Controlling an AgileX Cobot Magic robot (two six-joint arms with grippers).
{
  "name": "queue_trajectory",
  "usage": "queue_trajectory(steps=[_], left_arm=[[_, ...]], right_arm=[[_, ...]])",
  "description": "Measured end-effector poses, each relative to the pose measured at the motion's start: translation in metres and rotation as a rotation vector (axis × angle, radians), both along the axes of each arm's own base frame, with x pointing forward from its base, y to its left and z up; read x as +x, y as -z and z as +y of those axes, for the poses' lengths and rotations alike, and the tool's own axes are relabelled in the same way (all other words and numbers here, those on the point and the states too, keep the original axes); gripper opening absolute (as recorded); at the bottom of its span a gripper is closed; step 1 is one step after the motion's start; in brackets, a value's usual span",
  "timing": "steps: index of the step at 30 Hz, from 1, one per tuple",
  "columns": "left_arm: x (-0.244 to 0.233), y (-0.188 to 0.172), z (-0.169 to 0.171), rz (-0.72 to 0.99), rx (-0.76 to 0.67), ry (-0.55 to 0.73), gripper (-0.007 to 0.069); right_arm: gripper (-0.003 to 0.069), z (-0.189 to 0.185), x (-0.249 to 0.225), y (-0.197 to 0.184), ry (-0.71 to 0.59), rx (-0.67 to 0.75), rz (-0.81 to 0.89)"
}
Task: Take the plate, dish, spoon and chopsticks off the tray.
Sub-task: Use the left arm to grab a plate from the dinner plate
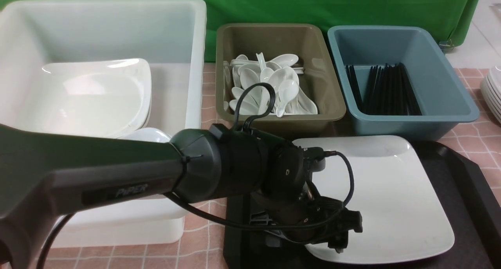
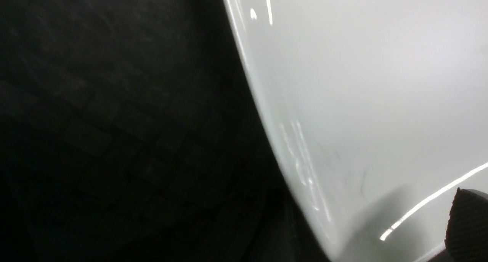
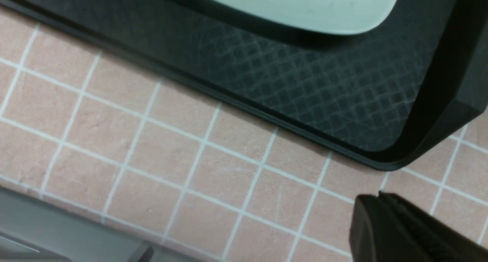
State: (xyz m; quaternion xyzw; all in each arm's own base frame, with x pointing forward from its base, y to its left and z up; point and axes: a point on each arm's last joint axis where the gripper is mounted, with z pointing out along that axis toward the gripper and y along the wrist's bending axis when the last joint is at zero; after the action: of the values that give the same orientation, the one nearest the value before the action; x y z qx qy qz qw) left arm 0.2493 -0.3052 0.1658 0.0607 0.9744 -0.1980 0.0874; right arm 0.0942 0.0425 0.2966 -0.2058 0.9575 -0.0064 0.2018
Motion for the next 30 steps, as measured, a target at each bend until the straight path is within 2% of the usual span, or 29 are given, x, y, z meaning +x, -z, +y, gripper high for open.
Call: queue_trajectory(steps=[6,17,20,30], left_arm=[[0.004,0.000,0.002,-0.030,0.006,-0.055,0.0522],[0.000,0.015,0.006,-0.024,-0.098,-0.184,0.0503],[0.000,0.015,0.006,-0.026,-0.108,-0.195,0.0459],[-0.001,0.022,0.005,0.011,-0.128,-0.248,0.0146]], right_arm=[[0.0030,0.000,0.000,0.000,0.000,-0.001,0.001],[0.0030,0.004,-0.002,0.001,0.000,0.042,0.027],[0.0030,0.004,-0.003,0.001,-0.001,0.050,0.032],[0.0030,0.005,-0.004,0.001,0.000,0.056,0.045]])
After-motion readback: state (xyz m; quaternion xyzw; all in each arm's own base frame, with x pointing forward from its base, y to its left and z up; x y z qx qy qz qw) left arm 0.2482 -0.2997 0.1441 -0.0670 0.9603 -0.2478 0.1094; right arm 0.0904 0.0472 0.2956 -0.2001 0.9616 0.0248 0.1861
